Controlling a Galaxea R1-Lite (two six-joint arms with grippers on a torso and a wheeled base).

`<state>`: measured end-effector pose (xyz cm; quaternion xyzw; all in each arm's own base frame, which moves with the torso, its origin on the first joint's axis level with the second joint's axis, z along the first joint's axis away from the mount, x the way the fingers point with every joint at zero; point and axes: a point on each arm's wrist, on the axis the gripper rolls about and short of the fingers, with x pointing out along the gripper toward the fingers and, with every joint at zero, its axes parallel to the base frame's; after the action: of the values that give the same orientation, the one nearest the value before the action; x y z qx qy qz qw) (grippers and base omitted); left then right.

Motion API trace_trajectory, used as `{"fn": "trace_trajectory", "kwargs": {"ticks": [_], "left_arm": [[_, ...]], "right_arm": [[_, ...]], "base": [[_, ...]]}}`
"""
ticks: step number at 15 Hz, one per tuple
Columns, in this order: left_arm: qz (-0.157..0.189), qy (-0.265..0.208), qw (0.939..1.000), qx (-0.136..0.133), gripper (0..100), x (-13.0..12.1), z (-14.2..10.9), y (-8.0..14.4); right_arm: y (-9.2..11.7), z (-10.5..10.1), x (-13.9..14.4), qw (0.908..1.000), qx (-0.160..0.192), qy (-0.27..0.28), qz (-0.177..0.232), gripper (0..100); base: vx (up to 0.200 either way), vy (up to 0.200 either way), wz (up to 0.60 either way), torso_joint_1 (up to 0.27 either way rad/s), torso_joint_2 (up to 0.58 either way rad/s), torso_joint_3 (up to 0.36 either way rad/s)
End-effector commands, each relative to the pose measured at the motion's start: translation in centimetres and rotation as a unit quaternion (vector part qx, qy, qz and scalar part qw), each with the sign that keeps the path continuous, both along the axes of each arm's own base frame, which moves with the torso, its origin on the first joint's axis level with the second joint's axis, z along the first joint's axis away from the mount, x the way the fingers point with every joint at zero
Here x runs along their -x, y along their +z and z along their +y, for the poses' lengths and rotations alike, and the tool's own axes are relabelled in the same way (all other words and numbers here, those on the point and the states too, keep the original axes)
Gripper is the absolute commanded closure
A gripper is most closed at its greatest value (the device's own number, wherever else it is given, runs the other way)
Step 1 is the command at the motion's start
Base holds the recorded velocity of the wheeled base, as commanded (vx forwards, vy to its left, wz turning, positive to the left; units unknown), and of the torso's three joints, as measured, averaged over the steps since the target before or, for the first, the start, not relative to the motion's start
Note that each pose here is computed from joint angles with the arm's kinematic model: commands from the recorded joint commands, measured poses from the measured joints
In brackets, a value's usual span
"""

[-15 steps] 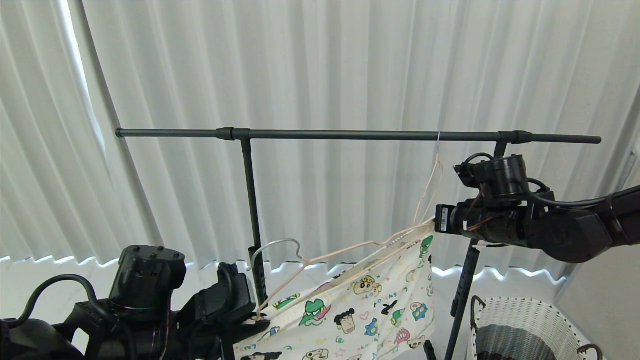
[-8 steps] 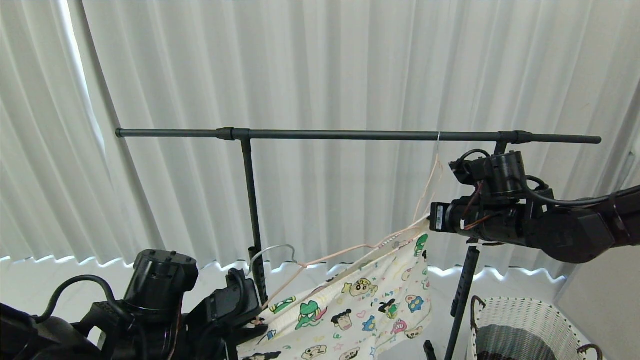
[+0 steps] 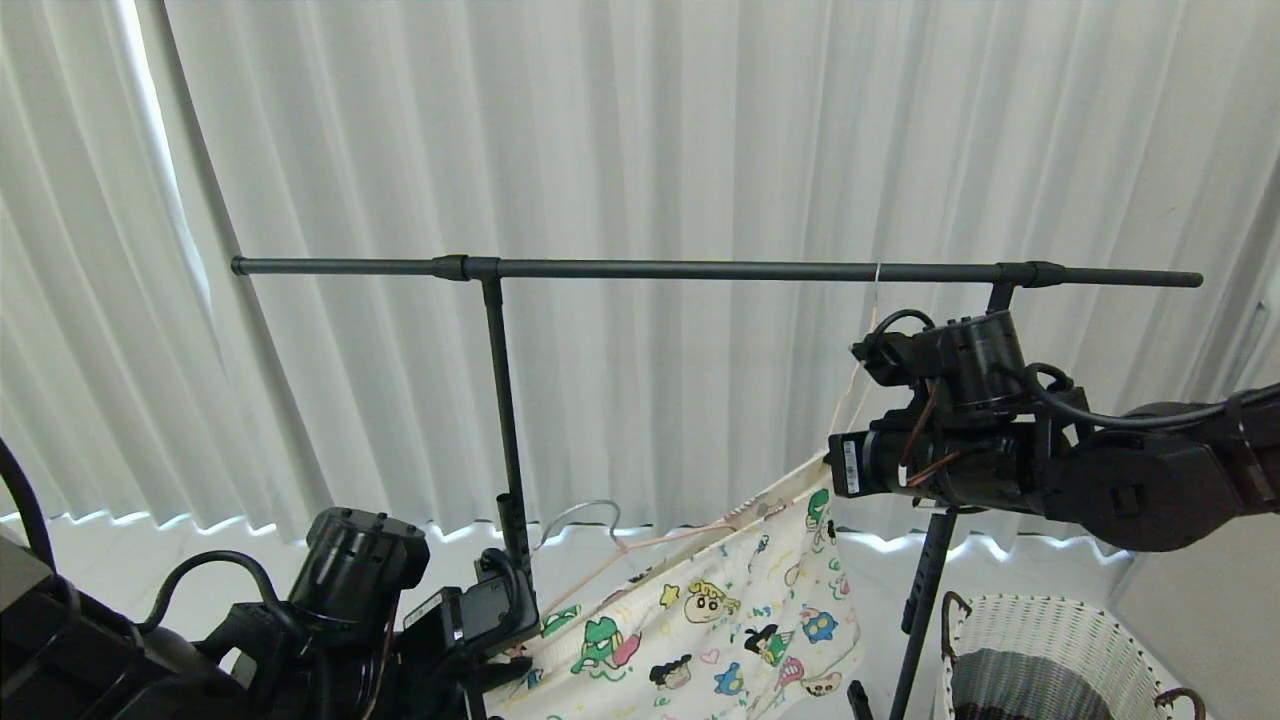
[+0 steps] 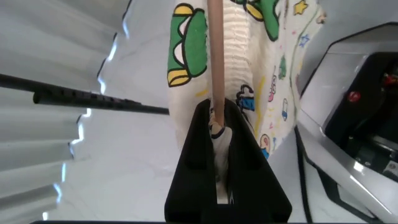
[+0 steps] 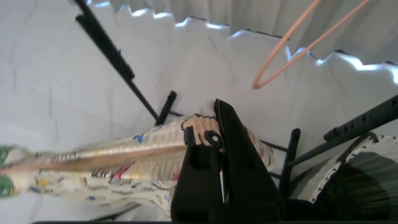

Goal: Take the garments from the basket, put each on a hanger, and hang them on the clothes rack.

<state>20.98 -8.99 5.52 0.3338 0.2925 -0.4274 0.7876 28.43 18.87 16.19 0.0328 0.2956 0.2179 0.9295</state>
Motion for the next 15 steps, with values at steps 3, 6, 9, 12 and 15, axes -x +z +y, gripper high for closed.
{"fn": "trace_trajectory", "kwargs": {"ticks": [3, 6, 9, 12, 15], "left_arm": [[0.0, 0.057, 0.9984, 0.006, 100, -1.8, -0.6, 0.1], [-0.005, 0.064, 0.9979, 0.004, 100, -1.9, -0.6, 0.3], [-0.009, 0.058, 0.9981, 0.015, 100, -1.7, -0.7, 0.7], [0.008, 0.014, 0.9978, 0.064, 100, -0.5, -0.4, 1.3], [0.012, -0.028, 0.9933, 0.112, 100, 0.7, -0.2, 2.3]], "right_arm": [[1.3, 1.2, 2.9, 0.9982, 0.029, 0.053, 0.009, 100], [2.2, 1.7, 5.0, 0.9957, 0.039, 0.081, 0.022, 0], [1.9, 1.9, 5.7, 0.9925, 0.064, 0.103, 0.016, 0], [1.5, 1.2, 6.0, 0.9832, 0.115, 0.141, -0.008, 0], [0.9, 0.0, 6.1, 0.966, 0.157, 0.204, -0.026, 0]], "base": [[0.0, 0.0, 0.0, 0.0, 0.0, 0.0], [0.0, 0.0, 0.0, 0.0, 0.0, 0.0], [0.0, 0.0, 0.0, 0.0, 0.0, 0.0], [0.0, 0.0, 0.0, 0.0, 0.0, 0.0], [0.0, 0.0, 0.0, 0.0, 0.0, 0.0]]}}
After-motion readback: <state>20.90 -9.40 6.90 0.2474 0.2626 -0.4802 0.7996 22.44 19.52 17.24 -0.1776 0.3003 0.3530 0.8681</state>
